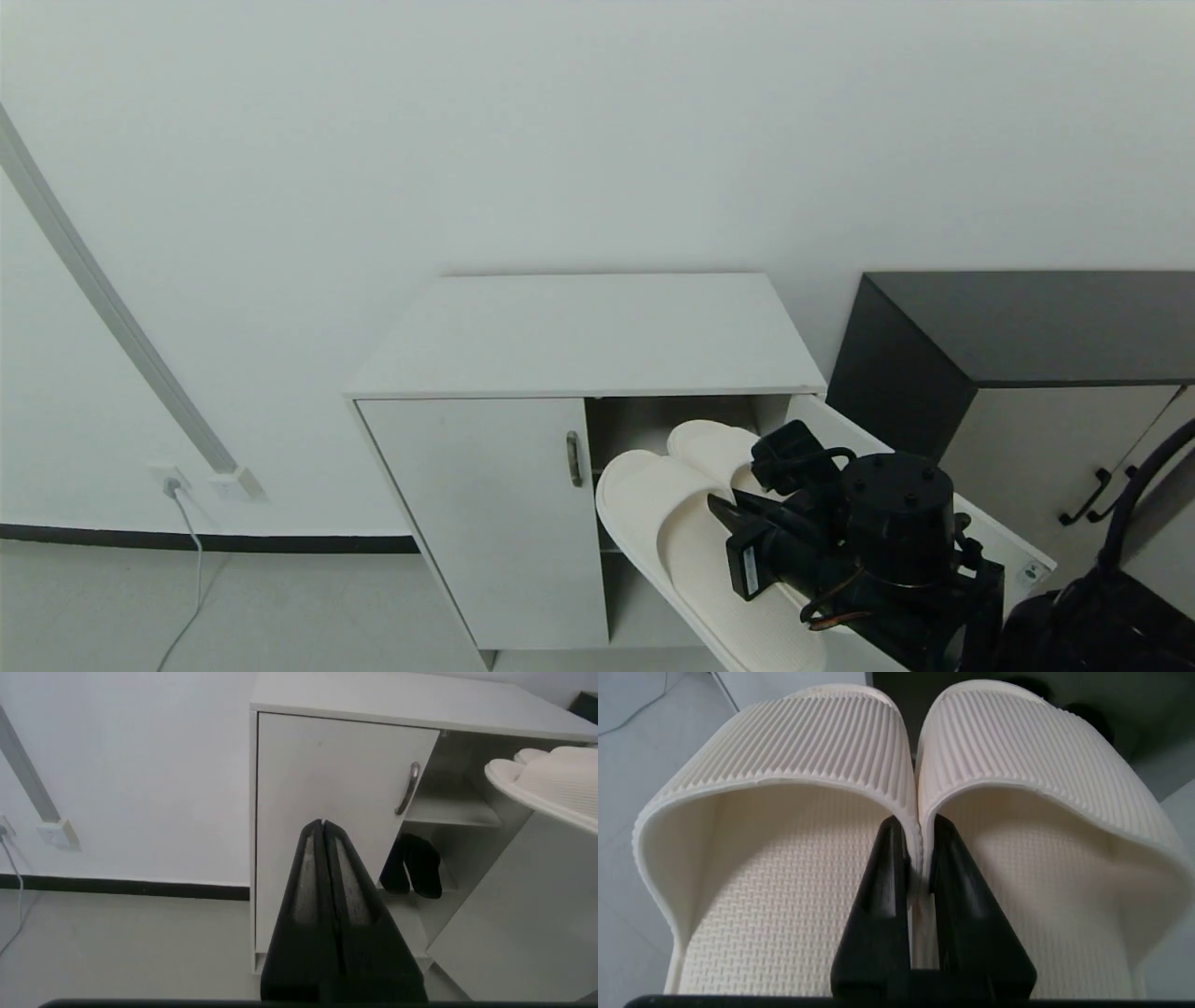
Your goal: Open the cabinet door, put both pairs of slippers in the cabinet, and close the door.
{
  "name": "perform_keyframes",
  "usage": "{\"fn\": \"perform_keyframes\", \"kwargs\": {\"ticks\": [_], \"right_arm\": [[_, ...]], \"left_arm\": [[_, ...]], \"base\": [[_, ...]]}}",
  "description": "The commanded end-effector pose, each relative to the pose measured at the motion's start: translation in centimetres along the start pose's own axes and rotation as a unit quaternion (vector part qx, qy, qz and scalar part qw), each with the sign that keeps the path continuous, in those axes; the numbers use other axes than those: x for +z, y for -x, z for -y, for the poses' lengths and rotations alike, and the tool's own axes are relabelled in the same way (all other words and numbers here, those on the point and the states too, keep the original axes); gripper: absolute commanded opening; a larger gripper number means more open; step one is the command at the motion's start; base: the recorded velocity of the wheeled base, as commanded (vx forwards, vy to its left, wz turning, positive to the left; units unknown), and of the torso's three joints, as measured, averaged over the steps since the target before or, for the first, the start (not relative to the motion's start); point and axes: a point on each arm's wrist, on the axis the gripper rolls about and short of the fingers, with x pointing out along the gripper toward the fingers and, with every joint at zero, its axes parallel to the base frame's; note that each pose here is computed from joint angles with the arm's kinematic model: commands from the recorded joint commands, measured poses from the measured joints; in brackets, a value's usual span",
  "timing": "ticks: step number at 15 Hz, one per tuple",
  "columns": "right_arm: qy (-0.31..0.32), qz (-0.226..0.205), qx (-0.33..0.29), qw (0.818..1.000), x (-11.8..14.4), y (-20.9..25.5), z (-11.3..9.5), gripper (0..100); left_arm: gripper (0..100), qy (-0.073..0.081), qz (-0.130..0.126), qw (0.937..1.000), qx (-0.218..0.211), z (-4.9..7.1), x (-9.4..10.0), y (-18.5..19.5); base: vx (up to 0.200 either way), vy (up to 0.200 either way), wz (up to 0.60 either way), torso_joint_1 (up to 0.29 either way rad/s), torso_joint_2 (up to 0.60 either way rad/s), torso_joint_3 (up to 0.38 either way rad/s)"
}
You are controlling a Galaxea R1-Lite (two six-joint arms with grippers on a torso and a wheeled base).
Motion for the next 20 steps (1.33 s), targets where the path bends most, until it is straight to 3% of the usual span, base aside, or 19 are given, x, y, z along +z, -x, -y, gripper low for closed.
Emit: {"fn": "perform_keyframes", "kwargs": {"ticks": [1, 20], "right_arm": [[0.002, -0.011, -0.001, 1.0, -0.76, -0.44, -0.02, 0], [0.002, -0.006, 0.0, 1.0, -1.06, -0.84, -0.08, 0]], "left_arm": [[0, 0.0, 0.0, 1.0, 0.001, 0.0, 0.01, -0.01], [0, 0.001, 0.0, 1.0, 0.001, 0.0, 0.01, -0.01]], "base": [[0.0, 0.0, 0.0, -0.198, 0.45, 0.256], [0.0, 0.0, 0.0, -0.193, 0.51, 0.32]]}}
